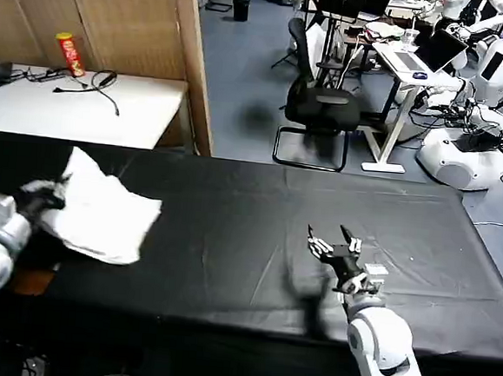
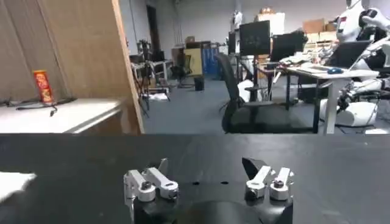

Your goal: Fold and organize the clothes.

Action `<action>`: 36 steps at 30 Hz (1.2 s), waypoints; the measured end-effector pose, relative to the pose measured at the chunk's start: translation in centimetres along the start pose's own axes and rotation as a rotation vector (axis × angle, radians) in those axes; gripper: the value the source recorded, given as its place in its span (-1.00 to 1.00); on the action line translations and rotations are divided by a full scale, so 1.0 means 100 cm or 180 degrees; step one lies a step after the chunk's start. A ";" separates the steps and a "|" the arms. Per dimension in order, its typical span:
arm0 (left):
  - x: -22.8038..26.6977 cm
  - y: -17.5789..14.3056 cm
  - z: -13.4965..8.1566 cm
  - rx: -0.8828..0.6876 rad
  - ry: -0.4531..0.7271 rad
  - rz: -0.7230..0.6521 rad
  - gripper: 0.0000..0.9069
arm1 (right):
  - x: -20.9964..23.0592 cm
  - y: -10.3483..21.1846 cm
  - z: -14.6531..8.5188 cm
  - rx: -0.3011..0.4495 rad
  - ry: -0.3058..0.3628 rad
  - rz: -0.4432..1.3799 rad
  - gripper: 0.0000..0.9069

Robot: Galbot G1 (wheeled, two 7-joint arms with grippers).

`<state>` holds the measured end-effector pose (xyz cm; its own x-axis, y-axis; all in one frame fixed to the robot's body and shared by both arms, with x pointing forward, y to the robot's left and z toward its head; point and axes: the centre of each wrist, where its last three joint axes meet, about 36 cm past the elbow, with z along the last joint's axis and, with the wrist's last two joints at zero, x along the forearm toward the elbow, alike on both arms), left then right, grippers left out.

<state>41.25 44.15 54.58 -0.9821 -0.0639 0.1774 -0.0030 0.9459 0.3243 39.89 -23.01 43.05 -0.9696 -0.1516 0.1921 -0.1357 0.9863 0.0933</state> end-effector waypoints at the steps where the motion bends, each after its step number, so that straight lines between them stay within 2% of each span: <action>1: 0.002 -0.003 -0.006 -0.0082 -0.0039 -0.0001 -1.00 | 0.001 0.000 0.001 -0.0002 0.0004 -0.0001 0.94; 3: 0.007 -0.016 -0.014 -0.0206 -0.0100 0.0034 -1.00 | 0.002 0.001 0.001 -0.0002 0.0003 -0.0002 0.94; 5: 0.010 -0.036 -0.013 -0.0283 -0.0110 0.0094 -1.00 | 0.004 0.000 0.000 0.0004 -0.0001 0.0002 0.94; 7: 0.010 -0.059 -0.004 -0.0282 -0.0073 0.0132 -1.00 | 0.007 -0.001 0.001 0.0019 0.0005 0.0009 0.94; 12: 0.010 -0.138 0.026 0.0037 0.0132 0.0475 -1.00 | 0.012 -0.001 0.003 0.0048 0.0033 0.0006 0.94; 16: 0.011 -0.196 0.038 0.0369 0.0276 0.0759 -1.00 | 0.014 0.000 0.004 0.0028 0.0081 -0.0027 0.94; 17: 0.012 -0.210 0.039 0.0444 0.0276 0.0837 0.94 | 0.013 0.001 0.004 0.0005 0.0106 -0.0053 0.94; 23: 0.003 -0.266 0.041 0.0693 0.0048 0.1048 0.94 | 0.009 0.013 0.010 -0.0226 0.0356 -0.0282 0.94; 26: 0.002 -0.277 0.041 0.0798 -0.0033 0.1124 0.94 | 0.006 0.022 0.011 -0.0320 0.0449 -0.0409 0.94; 30: 0.005 -0.272 0.036 0.0875 -0.0189 0.1226 0.94 | 0.000 0.036 0.013 -0.0427 0.0583 -0.0576 0.94; 36: 0.011 -0.246 0.024 0.0830 -0.0383 0.1123 0.94 | -0.021 0.065 0.020 -0.0347 0.0663 -0.0772 0.94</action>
<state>39.76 21.56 44.54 -0.9464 0.2995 0.1209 0.3036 0.9527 0.0159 40.64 -16.17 41.29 -0.8478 -0.4019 0.3459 -0.3238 0.9090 0.2626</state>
